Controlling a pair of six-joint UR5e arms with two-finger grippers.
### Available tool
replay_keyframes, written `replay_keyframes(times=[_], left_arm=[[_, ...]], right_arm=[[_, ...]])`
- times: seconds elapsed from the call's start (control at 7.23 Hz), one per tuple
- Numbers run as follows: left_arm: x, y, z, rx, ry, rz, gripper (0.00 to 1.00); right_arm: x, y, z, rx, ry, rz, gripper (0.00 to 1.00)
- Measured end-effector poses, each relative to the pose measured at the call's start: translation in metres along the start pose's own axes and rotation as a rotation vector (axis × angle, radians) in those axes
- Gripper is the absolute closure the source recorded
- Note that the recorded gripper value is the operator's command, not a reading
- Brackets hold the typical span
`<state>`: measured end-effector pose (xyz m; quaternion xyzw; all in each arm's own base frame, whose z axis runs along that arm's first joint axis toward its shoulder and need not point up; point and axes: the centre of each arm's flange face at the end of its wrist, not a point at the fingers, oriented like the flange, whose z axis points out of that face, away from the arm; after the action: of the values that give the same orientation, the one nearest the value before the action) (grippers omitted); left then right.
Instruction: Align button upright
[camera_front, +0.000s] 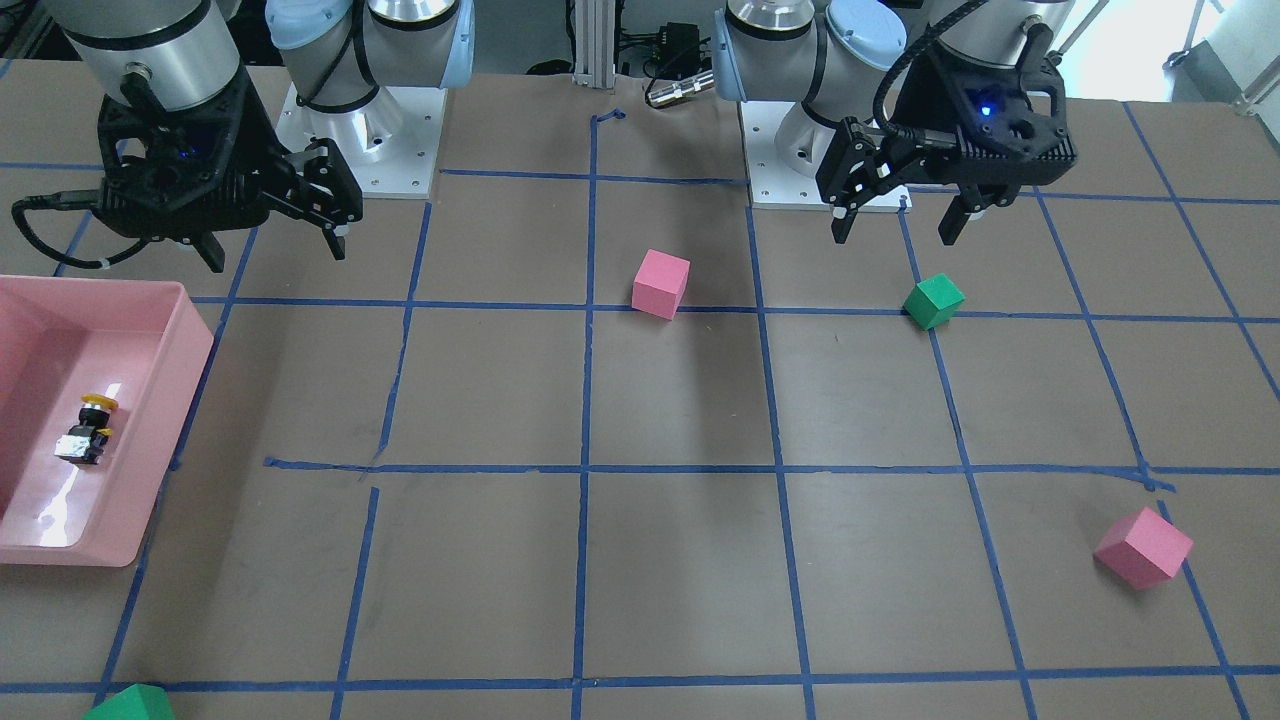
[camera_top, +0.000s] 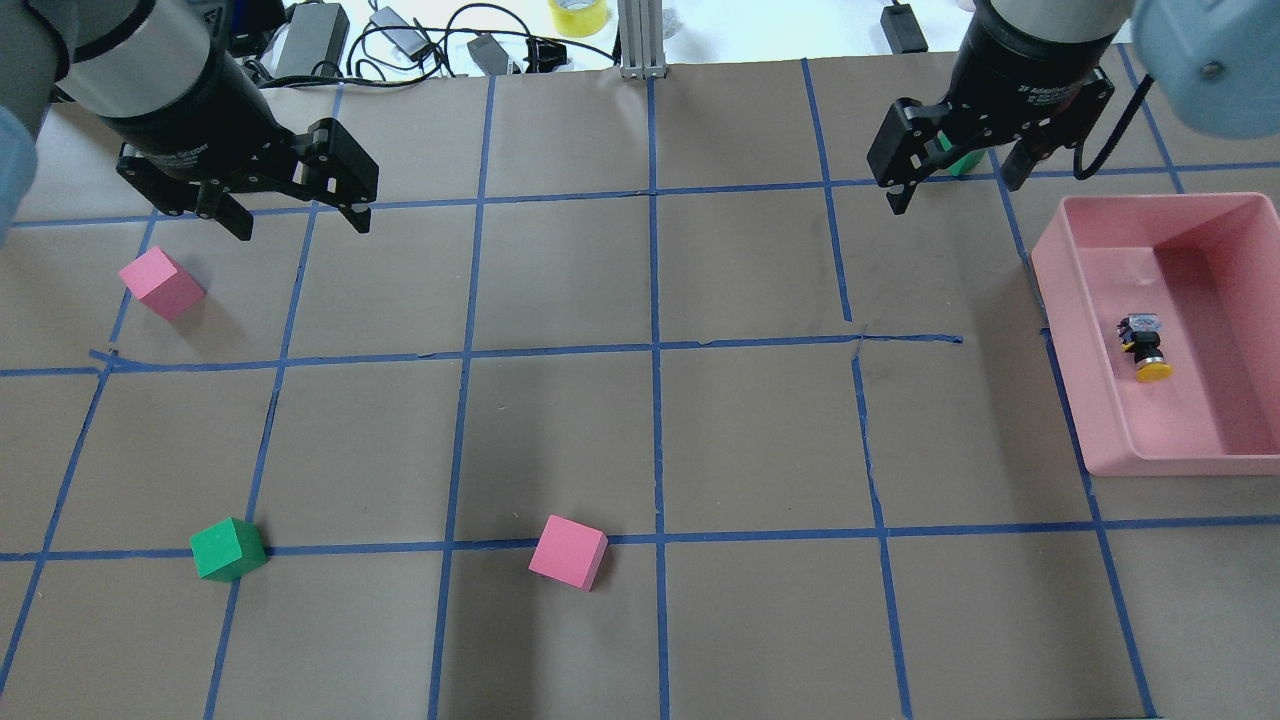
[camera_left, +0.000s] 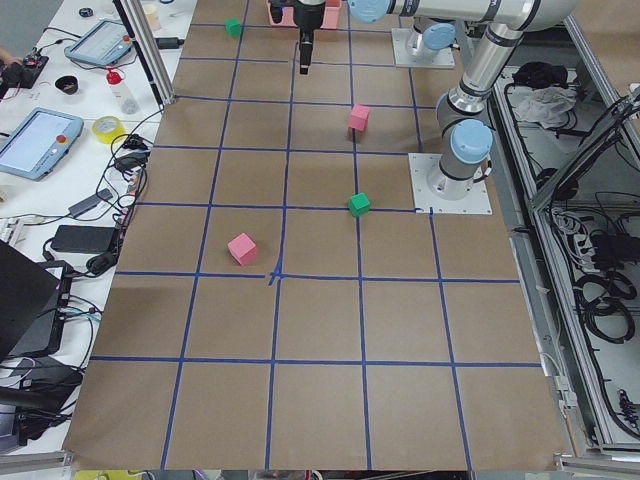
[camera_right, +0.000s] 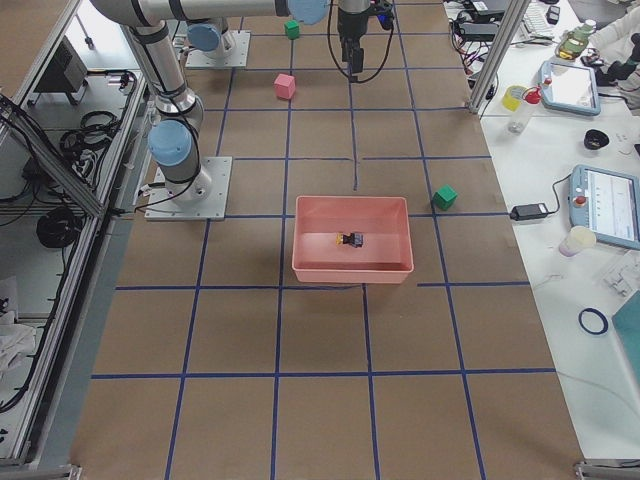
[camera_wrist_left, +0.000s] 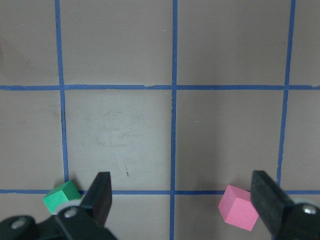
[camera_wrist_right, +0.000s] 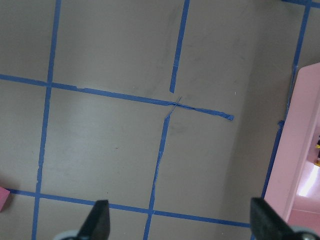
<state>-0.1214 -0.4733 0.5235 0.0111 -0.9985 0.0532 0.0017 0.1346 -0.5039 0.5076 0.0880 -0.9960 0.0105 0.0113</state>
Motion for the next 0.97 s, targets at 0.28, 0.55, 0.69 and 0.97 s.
replay_keyframes(times=[0.28,0.55,0.69,0.97], left_arm=[[0.0001,0.0,0.0,0.0,0.001,0.0,0.0],[0.0001,0.0,0.0,0.0,0.001,0.0,0.0],[0.0002,0.0,0.0,0.0,0.001,0.0,0.0],[0.0007,0.0002,0.0,0.0,0.001,0.001,0.0]], right_arm=[[-0.0001,0.0002,0.0007,-0.002,0.0,0.0,0.0],[-0.0006,0.0025,-0.0031,0.006,0.002,0.001,0.0],[-0.0011,0.0037,-0.0049,0.01,0.001,0.0,0.0],[-0.0013,0.0045,-0.0058,0.011,0.003,0.0,0.0]])
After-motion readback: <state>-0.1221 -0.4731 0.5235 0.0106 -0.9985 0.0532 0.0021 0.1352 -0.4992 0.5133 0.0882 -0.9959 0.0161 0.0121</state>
